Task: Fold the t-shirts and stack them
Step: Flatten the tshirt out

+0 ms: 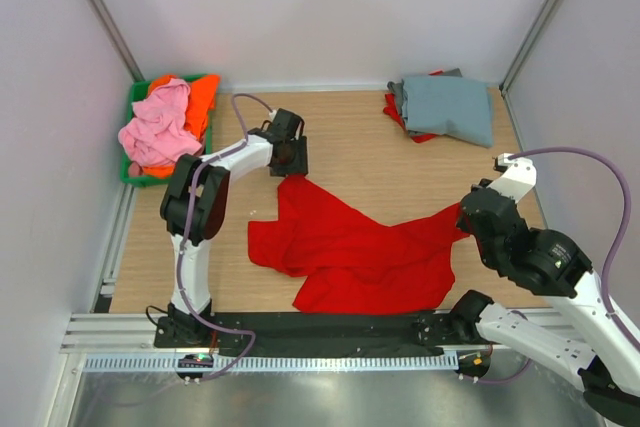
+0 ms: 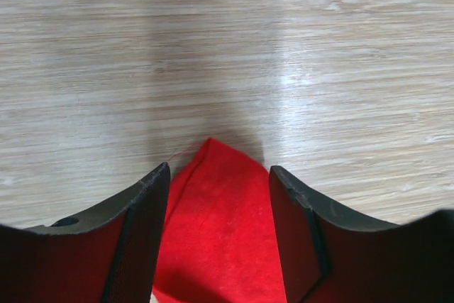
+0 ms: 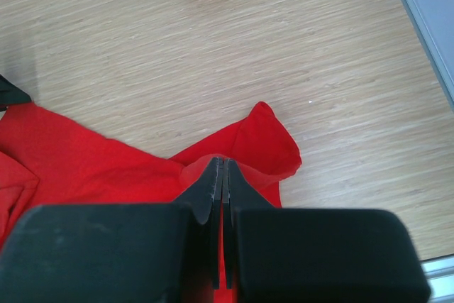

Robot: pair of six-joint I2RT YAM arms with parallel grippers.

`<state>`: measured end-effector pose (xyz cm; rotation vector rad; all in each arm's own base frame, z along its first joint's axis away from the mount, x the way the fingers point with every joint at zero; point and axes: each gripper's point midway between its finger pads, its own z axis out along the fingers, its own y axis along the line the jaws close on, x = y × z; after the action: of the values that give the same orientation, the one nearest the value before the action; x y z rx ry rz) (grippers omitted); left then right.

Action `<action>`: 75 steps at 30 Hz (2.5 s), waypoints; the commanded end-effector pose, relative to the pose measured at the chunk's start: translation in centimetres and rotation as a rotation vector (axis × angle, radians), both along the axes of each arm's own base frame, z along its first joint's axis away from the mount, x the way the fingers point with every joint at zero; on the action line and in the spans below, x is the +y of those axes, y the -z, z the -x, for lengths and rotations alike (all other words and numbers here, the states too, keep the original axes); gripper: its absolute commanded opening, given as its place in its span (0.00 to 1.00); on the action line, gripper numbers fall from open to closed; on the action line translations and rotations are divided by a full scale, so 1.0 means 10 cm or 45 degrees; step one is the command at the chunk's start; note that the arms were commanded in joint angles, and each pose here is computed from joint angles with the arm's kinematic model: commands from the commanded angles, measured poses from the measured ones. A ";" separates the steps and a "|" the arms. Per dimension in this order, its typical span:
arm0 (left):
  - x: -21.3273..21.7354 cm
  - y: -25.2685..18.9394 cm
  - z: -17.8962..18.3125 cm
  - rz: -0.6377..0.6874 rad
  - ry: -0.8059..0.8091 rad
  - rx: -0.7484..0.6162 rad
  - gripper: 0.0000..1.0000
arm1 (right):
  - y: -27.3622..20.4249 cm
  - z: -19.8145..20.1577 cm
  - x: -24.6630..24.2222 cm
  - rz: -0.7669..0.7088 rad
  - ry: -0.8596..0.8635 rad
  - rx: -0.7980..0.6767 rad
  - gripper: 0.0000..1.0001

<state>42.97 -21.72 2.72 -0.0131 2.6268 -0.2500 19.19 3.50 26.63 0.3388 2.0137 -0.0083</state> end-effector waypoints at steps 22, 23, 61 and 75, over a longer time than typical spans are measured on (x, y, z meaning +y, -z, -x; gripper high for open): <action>0.06 -1.51 0.33 0.149 0.029 -0.291 0.00 | -0.51 -0.01 -0.01 -0.030 -0.050 -0.127 0.01; 0.10 -1.67 0.39 0.155 0.030 -0.322 0.00 | -0.68 0.00 -0.04 -0.051 -0.049 -0.172 0.01; 1.30 -5.27 3.83 0.771 0.421 -1.452 0.00 | -3.84 2.02 -0.84 -0.414 -0.768 -1.478 0.01; 1.19 -4.97 2.53 0.463 0.182 -1.381 0.00 | -3.41 -0.09 -0.15 0.154 -0.229 -0.856 0.01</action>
<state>10.85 -9.71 53.66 0.2136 1.4283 -0.7510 7.80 -3.16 65.06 0.0853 1.0823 0.3780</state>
